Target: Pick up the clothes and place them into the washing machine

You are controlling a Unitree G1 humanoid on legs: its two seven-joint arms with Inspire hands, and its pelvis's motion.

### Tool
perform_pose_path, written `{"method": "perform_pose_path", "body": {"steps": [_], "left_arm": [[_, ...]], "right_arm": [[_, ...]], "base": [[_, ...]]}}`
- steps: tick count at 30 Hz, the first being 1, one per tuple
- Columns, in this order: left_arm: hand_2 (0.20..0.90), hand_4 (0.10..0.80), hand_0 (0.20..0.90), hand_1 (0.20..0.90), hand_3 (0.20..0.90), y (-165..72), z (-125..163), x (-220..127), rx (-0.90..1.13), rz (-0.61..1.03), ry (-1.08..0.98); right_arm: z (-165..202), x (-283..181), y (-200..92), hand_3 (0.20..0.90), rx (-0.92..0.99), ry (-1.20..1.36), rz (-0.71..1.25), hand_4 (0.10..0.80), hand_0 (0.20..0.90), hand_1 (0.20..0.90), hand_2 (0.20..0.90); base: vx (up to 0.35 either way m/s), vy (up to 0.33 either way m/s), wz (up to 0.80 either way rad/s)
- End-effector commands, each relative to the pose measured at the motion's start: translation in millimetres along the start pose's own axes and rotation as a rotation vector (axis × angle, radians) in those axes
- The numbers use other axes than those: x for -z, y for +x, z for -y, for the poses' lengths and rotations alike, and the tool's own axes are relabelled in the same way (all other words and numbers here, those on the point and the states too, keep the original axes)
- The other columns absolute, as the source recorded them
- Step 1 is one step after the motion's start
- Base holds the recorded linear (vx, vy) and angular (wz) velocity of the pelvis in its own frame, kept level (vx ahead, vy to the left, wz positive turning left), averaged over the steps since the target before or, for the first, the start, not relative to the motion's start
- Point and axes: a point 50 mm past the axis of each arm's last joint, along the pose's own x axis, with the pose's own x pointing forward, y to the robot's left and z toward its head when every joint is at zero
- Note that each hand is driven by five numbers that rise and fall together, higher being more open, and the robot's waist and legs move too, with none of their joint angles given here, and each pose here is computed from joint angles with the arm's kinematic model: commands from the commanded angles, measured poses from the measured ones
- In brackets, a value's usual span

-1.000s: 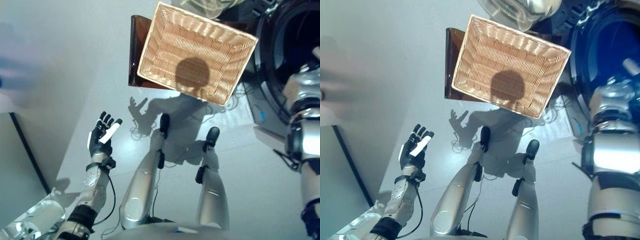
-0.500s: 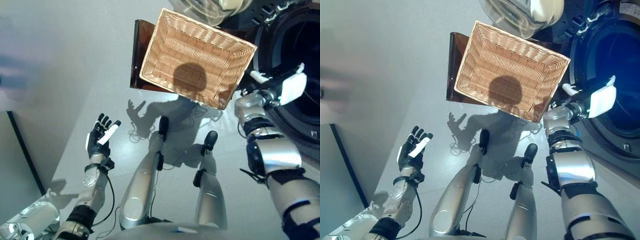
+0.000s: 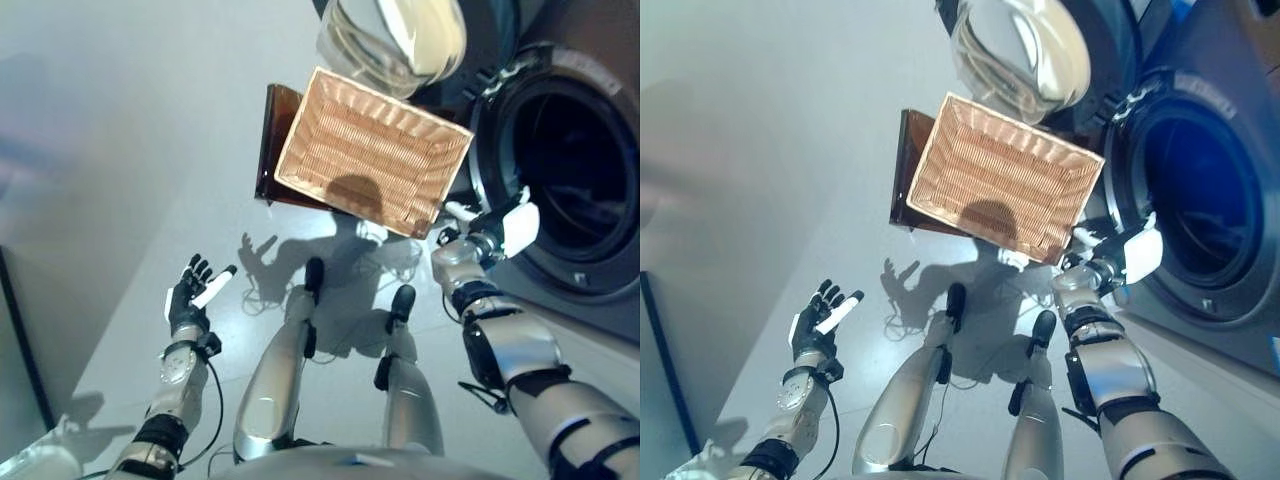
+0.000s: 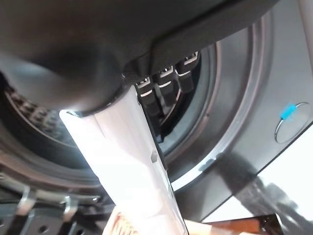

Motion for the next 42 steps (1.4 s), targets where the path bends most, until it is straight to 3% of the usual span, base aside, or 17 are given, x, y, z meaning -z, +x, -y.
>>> {"method": "perform_pose_path", "body": {"steps": [1,18,25,29,36,42], "left_arm": [[0.9,0.8,0.9,0.9,0.9,-1,-29,5,-0.124,-0.004,0.132],[0.9,0.8,0.9,0.9,0.9,-23,-76,54,-0.227,-0.316,0.557],[0.9,0.8,0.9,0.9,0.9,-35,-82,71,-0.143,-0.441,0.705],[0.9,0.8,0.9,0.9,0.9,-46,-80,86,-0.057,-0.535,0.773],[0.9,0.8,0.9,0.9,0.9,-60,-69,105,0.004,-0.621,0.767],[0.9,0.8,0.9,0.9,0.9,-73,-64,118,0.045,-0.687,0.778]], "right_arm": [[7,26,-3,0.9,-0.047,-0.074,0.111,0.8,0.9,0.9,0.9],[-18,125,-80,0.9,-0.56,-0.424,0.124,0.8,0.9,0.9,0.9],[-10,167,-105,0.9,-0.732,-0.483,-0.017,0.8,0.9,0.9,0.9],[5,202,-123,0.9,-0.815,-0.488,-0.212,0.8,0.9,0.9,0.9],[39,251,-149,0.9,-0.778,-0.461,-0.536,0.8,0.9,0.9,0.9],[50,270,-173,0.9,-0.844,-0.511,-0.617,0.8,0.9,0.9,0.9]], "base": [[0.105,-0.031,-0.01],[0.089,-0.011,-0.07],[0.068,0.034,-0.14],[0.034,0.04,-0.12],[0.016,0.044,-0.05],[0.02,0.026,-0.08]]}}
